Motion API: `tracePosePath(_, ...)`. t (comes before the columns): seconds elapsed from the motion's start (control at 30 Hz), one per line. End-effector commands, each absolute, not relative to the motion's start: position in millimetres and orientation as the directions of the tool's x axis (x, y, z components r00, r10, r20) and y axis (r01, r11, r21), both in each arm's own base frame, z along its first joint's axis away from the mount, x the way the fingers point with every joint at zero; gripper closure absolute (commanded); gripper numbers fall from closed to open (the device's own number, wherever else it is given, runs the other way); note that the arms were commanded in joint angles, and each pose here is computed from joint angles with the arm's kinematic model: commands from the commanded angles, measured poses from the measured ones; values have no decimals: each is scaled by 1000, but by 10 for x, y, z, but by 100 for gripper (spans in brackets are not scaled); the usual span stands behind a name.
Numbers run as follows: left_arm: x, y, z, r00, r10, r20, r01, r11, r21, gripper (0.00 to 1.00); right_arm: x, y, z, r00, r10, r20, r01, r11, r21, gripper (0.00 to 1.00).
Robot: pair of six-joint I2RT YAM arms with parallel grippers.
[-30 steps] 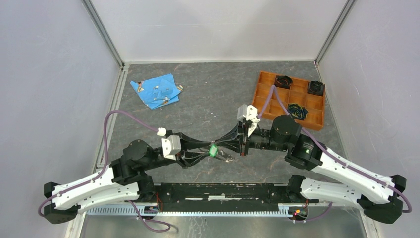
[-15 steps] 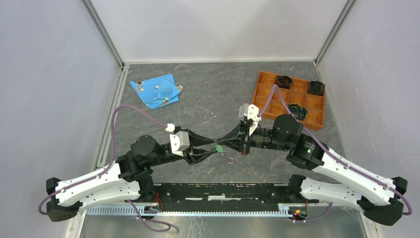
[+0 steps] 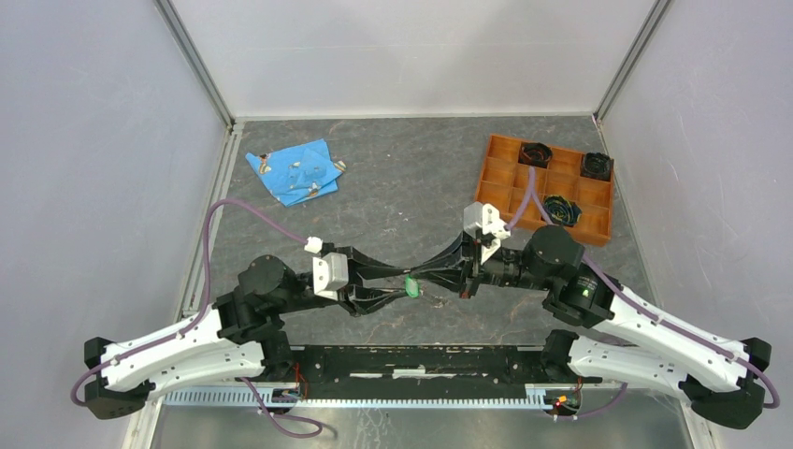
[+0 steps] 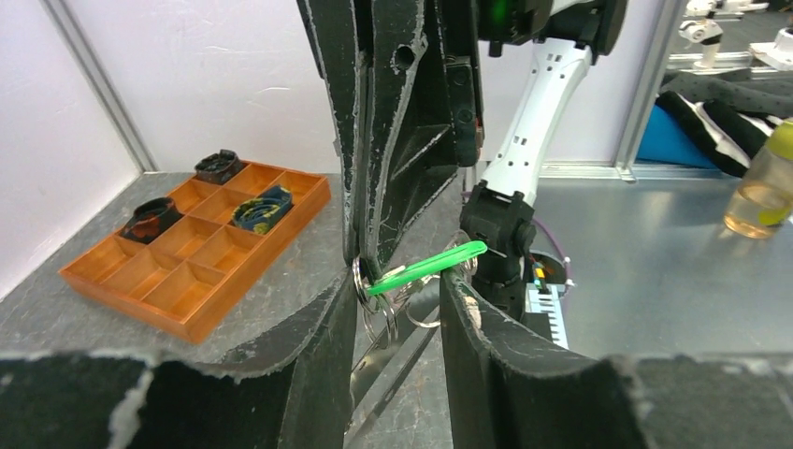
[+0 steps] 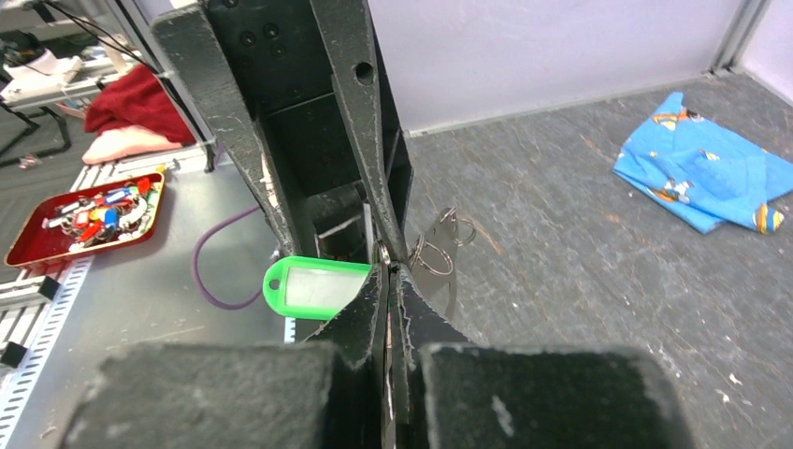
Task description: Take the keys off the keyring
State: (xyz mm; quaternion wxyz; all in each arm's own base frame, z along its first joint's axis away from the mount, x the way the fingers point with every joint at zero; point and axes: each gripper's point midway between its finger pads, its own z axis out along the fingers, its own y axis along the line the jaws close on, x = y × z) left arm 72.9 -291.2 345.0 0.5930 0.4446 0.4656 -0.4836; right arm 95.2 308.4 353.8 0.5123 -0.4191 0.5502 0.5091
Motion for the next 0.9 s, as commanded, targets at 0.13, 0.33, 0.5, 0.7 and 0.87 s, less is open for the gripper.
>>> tracePosePath(0.13,427,-2882,3548,79,-179,-981,997,-9,82,55,809,2947,4141,-22,329,-944,-996,78,50,99)
tracePosePath(0.33,420,-2862,3553,84,-176,-981,996,-9,87,55,761,2865,4220,-18,393,-919,-996,68,49,99)
tracePosePath(0.5,457,-2796,3644,104,-205,-973,995,29,100,56,738,2861,4206,-20,391,-920,-997,59,47,99)
tracePosePath(0.7,506,-2660,3807,129,-260,-957,990,92,108,56,709,2864,4193,-16,384,-923,-998,45,36,99)
tracePosePath(0.87,575,-2634,3895,107,-295,-950,988,134,70,54,687,2892,4150,-13,371,-929,-999,27,25,99)
